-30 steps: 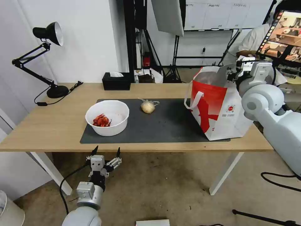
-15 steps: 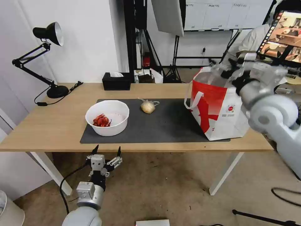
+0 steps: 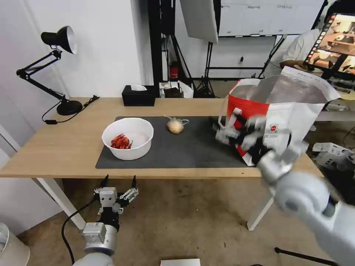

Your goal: Pick up the trash from the table and place it into the takeout bag.

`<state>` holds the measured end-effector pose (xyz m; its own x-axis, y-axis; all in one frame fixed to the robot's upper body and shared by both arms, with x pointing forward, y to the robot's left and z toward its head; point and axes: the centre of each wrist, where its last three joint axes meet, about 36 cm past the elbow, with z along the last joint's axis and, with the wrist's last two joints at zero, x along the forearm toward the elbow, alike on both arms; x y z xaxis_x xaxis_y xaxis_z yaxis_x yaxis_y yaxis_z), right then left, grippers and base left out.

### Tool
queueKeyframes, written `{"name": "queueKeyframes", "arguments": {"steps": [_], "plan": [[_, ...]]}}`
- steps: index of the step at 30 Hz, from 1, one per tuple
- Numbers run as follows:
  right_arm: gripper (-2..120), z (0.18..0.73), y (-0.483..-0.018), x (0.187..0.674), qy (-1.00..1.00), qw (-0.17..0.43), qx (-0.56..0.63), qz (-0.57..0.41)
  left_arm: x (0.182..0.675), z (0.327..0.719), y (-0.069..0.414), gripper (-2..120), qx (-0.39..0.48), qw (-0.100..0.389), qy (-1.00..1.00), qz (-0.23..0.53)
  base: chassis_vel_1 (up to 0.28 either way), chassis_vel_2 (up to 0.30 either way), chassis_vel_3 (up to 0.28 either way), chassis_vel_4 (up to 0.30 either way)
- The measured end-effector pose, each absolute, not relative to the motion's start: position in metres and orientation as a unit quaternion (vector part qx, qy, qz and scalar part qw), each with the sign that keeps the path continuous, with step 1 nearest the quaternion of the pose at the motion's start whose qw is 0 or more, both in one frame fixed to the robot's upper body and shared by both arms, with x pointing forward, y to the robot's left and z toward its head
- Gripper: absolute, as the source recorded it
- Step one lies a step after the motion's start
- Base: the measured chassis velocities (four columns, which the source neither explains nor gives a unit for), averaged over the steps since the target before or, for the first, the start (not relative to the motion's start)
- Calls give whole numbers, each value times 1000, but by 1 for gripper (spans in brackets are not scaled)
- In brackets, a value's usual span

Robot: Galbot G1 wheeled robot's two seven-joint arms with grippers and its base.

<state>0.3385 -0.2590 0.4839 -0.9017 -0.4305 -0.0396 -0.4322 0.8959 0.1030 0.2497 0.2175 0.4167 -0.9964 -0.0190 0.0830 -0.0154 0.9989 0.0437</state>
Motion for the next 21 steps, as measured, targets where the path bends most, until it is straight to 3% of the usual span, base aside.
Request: {"name": "queueKeyframes", "arguments": {"steps": [6,10,21], "plan": [[100,424,-255,286,986,-47,-160,27,248,409,219,100,10,62,-998,-27,0,0,0,0],[100,412,-250,271,987,-90,-131,4,245,405,219,100,8,82,-996,-31,0,0,0,0],[100,411,-246,271,986,-120,-114,-2,247,405,218,100,4,91,-995,-31,0,0,0,0]]}}
